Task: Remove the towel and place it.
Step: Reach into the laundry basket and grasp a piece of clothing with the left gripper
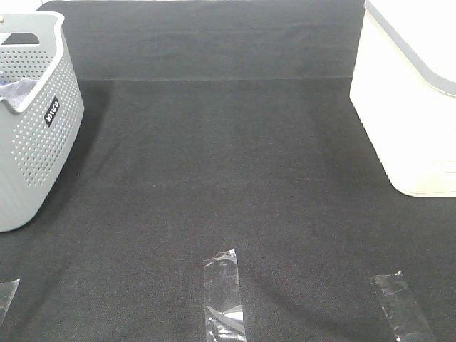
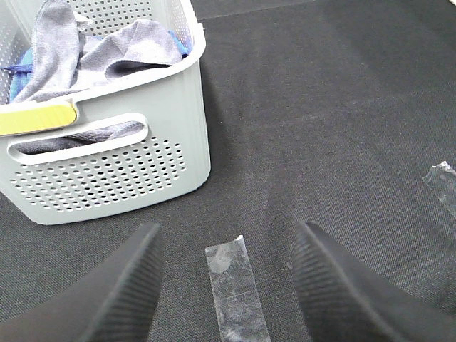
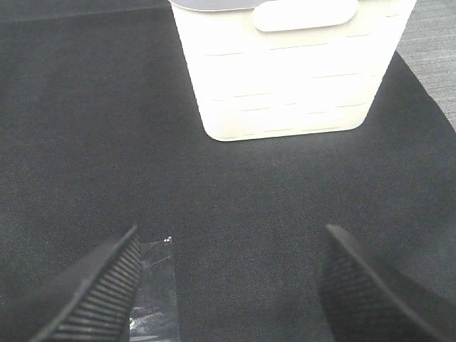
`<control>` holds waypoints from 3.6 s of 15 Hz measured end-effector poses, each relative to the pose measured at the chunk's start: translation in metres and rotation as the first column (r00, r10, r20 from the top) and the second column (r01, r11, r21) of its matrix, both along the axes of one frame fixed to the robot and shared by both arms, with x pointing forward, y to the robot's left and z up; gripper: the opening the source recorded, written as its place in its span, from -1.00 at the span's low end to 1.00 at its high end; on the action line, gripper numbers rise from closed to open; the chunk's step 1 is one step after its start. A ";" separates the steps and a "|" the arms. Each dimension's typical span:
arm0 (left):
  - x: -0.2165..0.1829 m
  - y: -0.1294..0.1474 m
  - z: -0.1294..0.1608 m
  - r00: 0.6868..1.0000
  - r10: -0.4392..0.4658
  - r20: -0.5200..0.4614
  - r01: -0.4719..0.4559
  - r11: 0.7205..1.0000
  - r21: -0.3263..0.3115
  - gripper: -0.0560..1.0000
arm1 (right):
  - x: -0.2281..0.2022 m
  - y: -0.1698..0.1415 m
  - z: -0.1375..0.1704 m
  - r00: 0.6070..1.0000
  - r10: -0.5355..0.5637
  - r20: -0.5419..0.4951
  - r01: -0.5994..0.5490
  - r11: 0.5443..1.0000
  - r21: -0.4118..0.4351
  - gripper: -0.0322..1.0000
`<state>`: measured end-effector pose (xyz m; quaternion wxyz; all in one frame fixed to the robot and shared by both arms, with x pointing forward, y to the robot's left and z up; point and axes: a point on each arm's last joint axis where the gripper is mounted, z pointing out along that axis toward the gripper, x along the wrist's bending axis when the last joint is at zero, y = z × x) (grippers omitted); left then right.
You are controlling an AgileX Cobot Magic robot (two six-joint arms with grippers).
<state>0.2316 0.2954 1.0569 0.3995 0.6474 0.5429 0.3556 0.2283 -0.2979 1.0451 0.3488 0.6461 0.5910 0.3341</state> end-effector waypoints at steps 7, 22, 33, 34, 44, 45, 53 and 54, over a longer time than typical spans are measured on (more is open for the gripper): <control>0.000 0.000 0.000 1.000 0.000 0.000 0.000 1.000 0.000 0.12 | 0.000 0.000 0.000 1.000 0.000 0.000 0.000 1.000 0.000 0.34; 0.000 0.000 0.000 1.000 0.000 0.000 0.000 1.000 0.000 0.12 | 0.000 0.000 0.000 1.000 0.000 0.000 0.000 1.000 0.000 0.34; 0.000 0.000 0.000 1.000 0.000 0.000 0.000 1.000 0.000 0.12 | 0.000 0.000 0.000 1.000 0.000 0.000 0.000 1.000 0.000 0.34; 0.000 0.000 0.000 1.000 0.000 0.000 0.000 1.000 0.000 0.12 | 0.000 0.000 0.000 1.000 0.000 0.000 0.000 1.000 0.000 0.34; 0.108 0.004 0.045 0.989 0.118 0.091 -0.121 0.992 0.021 0.12 | 0.000 0.000 0.000 1.000 0.000 0.000 0.000 1.000 0.000 0.34; 0.108 0.004 0.045 0.989 0.118 0.091 -0.121 0.992 0.021 0.12 | 0.000 0.000 0.000 1.000 0.000 0.000 0.000 1.000 0.000 0.34; 0.311 0.002 0.057 0.942 0.242 -0.235 -0.210 0.966 0.152 0.12 | 0.000 0.000 0.000 1.000 0.000 0.000 0.000 1.000 0.000 0.34; 0.330 0.004 0.057 0.924 0.275 -0.266 -0.229 0.954 0.192 0.12 | 0.000 0.000 0.000 1.000 0.000 0.000 0.000 1.000 0.000 0.34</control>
